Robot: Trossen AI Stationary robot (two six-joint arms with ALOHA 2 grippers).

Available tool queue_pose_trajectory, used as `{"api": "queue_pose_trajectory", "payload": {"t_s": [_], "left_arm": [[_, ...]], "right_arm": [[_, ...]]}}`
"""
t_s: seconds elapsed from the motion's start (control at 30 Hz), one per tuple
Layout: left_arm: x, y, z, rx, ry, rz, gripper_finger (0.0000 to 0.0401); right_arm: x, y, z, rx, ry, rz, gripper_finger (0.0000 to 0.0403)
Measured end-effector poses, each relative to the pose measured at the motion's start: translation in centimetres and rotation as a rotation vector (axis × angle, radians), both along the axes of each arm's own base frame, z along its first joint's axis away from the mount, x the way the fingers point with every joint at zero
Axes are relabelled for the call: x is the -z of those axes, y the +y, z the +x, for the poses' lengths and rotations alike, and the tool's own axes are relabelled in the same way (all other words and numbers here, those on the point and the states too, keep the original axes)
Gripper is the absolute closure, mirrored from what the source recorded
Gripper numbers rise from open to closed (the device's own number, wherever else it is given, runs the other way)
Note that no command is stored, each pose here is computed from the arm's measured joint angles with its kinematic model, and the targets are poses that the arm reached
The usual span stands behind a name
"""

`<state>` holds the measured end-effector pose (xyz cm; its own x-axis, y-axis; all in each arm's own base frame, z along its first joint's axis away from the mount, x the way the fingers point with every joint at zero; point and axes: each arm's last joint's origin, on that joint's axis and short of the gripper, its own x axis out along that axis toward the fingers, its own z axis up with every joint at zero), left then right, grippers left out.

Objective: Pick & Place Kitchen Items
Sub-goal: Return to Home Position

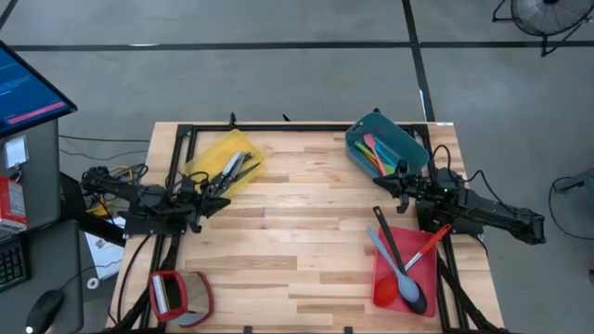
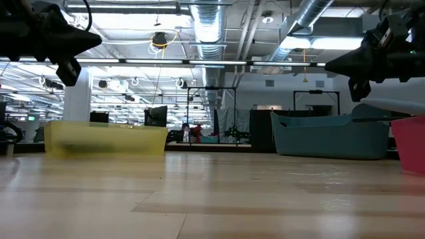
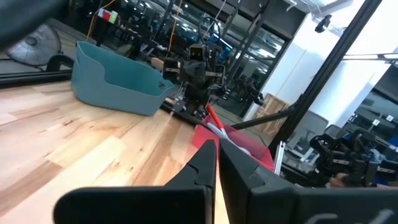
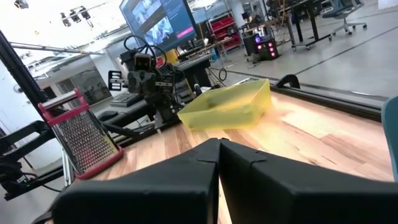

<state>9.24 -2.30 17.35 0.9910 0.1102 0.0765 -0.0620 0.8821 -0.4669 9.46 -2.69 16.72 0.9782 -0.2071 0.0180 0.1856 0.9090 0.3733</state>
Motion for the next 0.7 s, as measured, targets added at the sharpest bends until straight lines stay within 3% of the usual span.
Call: {"api": "queue_pose_trajectory", "payload": {"t_s": [0.7], "left_arm": [[-0.04, 0.0, 0.0, -0.001, -0.005, -0.005, 0.0399]], "right_arm": [[0.05, 0.0, 0.01, 0.0, 0.002, 0.002, 0.0386]]}}
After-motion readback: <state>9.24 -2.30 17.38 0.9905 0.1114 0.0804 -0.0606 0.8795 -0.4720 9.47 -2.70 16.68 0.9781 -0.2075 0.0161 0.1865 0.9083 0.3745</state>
